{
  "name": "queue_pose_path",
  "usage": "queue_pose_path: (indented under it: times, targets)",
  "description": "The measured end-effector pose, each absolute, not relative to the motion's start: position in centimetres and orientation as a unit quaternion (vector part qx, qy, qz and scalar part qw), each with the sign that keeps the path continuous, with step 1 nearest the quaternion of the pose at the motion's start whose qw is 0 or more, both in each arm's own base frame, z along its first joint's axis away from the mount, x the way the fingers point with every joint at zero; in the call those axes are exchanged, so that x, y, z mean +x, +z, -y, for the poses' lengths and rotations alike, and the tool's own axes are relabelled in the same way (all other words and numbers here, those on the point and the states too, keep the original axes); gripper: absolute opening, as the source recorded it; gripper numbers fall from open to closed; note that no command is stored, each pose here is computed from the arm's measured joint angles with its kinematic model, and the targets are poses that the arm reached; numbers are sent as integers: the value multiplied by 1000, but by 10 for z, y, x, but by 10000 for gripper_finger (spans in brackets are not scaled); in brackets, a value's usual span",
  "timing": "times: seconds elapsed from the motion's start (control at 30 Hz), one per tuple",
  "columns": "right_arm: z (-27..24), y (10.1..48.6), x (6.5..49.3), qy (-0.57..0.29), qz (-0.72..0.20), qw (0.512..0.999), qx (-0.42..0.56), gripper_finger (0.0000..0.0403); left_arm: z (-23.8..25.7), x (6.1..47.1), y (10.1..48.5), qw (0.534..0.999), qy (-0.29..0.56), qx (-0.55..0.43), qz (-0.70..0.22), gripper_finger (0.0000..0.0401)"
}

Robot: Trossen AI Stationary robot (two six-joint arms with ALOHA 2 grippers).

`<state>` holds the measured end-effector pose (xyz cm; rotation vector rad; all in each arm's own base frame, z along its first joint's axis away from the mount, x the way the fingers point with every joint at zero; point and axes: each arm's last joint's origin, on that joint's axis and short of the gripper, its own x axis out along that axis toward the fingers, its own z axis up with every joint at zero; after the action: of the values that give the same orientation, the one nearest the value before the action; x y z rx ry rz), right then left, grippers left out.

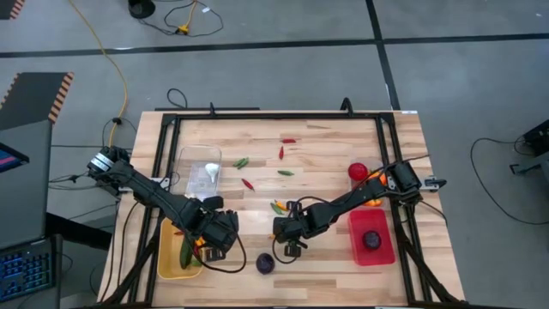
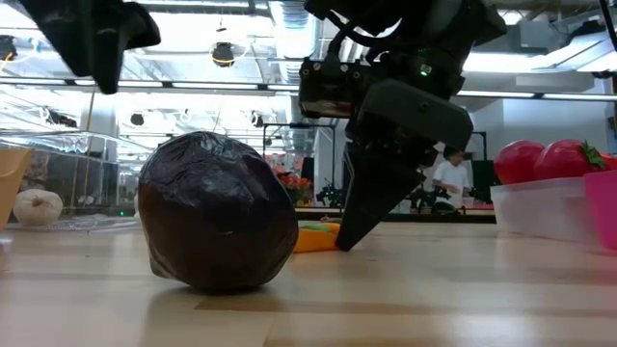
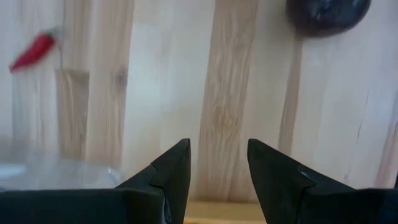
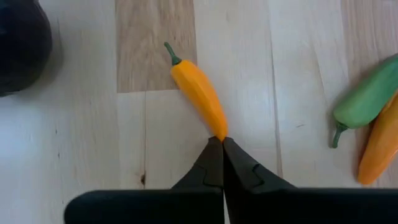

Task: Sort produce into baskets
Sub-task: Put the yellow chili pepper into the yellow bin

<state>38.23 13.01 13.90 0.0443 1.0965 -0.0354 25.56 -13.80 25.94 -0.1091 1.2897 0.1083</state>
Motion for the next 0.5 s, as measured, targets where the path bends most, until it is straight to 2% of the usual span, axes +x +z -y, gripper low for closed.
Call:
queue_pose_path:
  times: [0.13,0.37,0.5]
  targets:
    - [-128,147,389,-20,-511,858,34,35,140,261,261,818,32,-27,-574,146]
    - [-129,175,407,-15,-467,882,53,21,143,270,265,853,20,-3,-522,146]
    - [-132,189,415,-9,-441,895,63,28,144,272,266,857,20,-7,-515,146]
